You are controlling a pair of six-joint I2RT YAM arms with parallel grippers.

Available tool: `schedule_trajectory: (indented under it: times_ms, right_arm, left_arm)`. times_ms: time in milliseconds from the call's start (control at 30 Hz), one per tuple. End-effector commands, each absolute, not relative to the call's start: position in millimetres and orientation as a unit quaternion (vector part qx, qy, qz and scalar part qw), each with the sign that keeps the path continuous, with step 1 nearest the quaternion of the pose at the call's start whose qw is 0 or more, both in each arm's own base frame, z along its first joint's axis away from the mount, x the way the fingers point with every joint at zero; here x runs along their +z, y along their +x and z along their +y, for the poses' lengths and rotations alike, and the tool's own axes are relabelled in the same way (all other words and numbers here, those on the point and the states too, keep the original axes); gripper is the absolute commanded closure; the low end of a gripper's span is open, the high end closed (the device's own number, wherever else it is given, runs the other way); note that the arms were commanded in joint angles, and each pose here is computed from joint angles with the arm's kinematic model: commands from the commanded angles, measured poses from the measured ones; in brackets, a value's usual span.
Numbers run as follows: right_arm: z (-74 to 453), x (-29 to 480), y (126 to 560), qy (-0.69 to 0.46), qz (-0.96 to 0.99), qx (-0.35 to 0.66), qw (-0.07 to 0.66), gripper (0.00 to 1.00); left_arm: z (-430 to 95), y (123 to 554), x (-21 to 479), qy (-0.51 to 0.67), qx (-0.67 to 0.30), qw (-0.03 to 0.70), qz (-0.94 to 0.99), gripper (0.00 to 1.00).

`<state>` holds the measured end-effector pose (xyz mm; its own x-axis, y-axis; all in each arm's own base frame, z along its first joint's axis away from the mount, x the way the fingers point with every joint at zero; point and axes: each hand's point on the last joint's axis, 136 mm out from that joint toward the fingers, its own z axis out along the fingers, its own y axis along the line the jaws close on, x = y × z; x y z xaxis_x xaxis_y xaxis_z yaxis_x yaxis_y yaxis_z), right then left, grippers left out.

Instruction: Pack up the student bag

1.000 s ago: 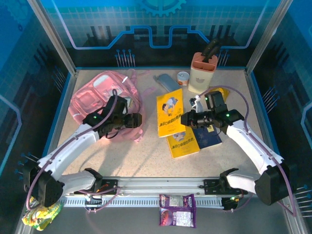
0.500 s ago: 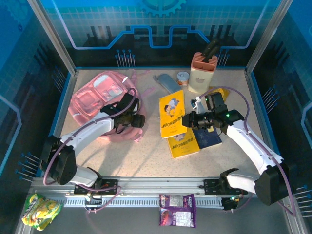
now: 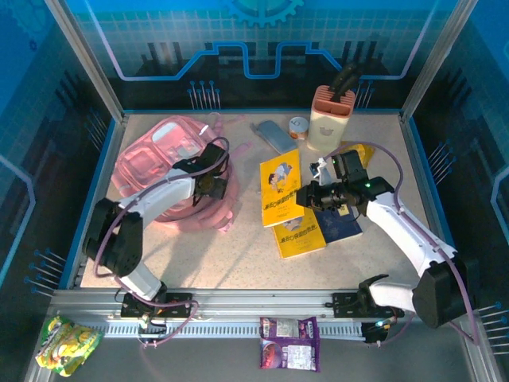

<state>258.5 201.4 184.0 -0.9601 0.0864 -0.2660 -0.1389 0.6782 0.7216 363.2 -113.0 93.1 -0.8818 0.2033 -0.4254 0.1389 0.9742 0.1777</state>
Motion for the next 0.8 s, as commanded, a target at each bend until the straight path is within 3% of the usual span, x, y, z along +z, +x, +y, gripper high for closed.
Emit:
schedule_trajectory:
  times_ms: [0, 100, 200, 733, 767]
  right_arm:
    - [206.1, 199.7, 268.6, -0.024, 0.889, 0.427, 0.163, 1.0]
    - [207.2, 198.4, 270.2, -0.023, 0.889, 0.429, 0.16, 1.0]
    - [207.3, 197.3, 271.4, -0.021, 0.889, 0.428, 0.159, 1.0]
    - [208.9, 197.0, 277.8, -0.013, 0.889, 0.431, 0.152, 1.0]
    - [209.3, 197.8, 277.8, -0.015, 0.889, 0.431, 0.153, 1.0]
  left_arm:
    - [-104.6, 382.3, 88.3, 0.116, 0.122, 0.232, 0.958, 0.33]
    - [-101.0, 395.1, 79.3, 0.128, 0.149, 0.226, 0.954, 0.34]
    - [-99.6, 404.6, 73.0, 0.136, 0.159, 0.22, 0.953, 0.41]
    - [-96.9, 414.2, 83.7, 0.153, 0.145, 0.231, 0.95, 1.0]
    - [-98.9, 411.7, 88.3, 0.148, 0.136, 0.231, 0.952, 1.0]
